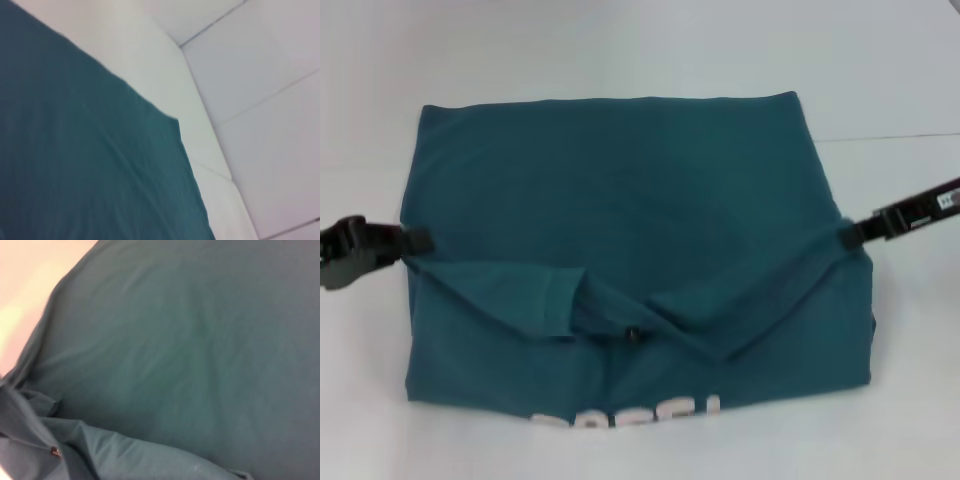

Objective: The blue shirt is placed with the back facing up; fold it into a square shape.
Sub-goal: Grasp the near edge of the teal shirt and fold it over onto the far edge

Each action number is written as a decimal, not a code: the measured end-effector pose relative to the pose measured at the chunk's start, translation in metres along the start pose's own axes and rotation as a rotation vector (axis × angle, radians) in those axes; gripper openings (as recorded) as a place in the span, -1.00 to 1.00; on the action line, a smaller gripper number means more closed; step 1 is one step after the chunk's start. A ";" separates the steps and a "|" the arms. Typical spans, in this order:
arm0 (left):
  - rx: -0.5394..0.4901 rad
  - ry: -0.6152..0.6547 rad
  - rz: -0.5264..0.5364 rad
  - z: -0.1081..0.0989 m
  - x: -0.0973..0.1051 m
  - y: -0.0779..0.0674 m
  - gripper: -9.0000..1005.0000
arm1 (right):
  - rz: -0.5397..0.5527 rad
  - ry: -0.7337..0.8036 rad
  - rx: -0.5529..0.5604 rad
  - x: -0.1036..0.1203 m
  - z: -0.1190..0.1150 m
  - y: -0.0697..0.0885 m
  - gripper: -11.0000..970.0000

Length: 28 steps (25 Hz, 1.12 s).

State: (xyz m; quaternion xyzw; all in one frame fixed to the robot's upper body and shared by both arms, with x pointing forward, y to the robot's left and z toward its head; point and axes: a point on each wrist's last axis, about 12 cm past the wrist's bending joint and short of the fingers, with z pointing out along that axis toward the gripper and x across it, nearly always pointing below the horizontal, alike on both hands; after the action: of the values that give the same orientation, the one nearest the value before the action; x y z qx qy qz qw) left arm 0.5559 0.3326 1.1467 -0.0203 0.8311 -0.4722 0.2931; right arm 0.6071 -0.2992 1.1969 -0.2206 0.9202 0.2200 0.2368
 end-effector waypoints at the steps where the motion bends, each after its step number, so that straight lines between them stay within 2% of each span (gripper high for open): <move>1: 0.004 -0.017 -0.001 0.003 -0.001 0.001 -0.96 | 0.007 -0.019 0.013 -0.002 0.000 -0.002 -0.87; 5: -0.001 -0.114 -0.008 0.009 -0.009 0.008 -0.96 | 0.017 -0.102 0.063 -0.013 0.001 -0.007 -0.87; 14: -0.018 -0.213 -0.003 0.027 -0.018 0.012 -0.96 | 0.016 -0.213 0.139 -0.031 0.011 -0.015 -0.87; 23: -0.079 -0.274 -0.005 0.044 -0.022 0.019 -0.96 | 0.058 -0.278 0.226 -0.035 0.024 -0.029 -0.87; 28: -0.117 -0.297 0.024 0.058 -0.025 0.017 -0.95 | 0.068 -0.313 0.268 -0.036 0.031 -0.033 -0.87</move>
State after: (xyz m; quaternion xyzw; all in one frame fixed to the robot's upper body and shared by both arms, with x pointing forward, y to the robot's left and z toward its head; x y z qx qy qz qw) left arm 0.6102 0.3050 1.1233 -0.0971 0.8049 -0.4113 0.4166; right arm 0.6630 -0.2992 1.1819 -0.1192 0.9002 0.1352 0.3965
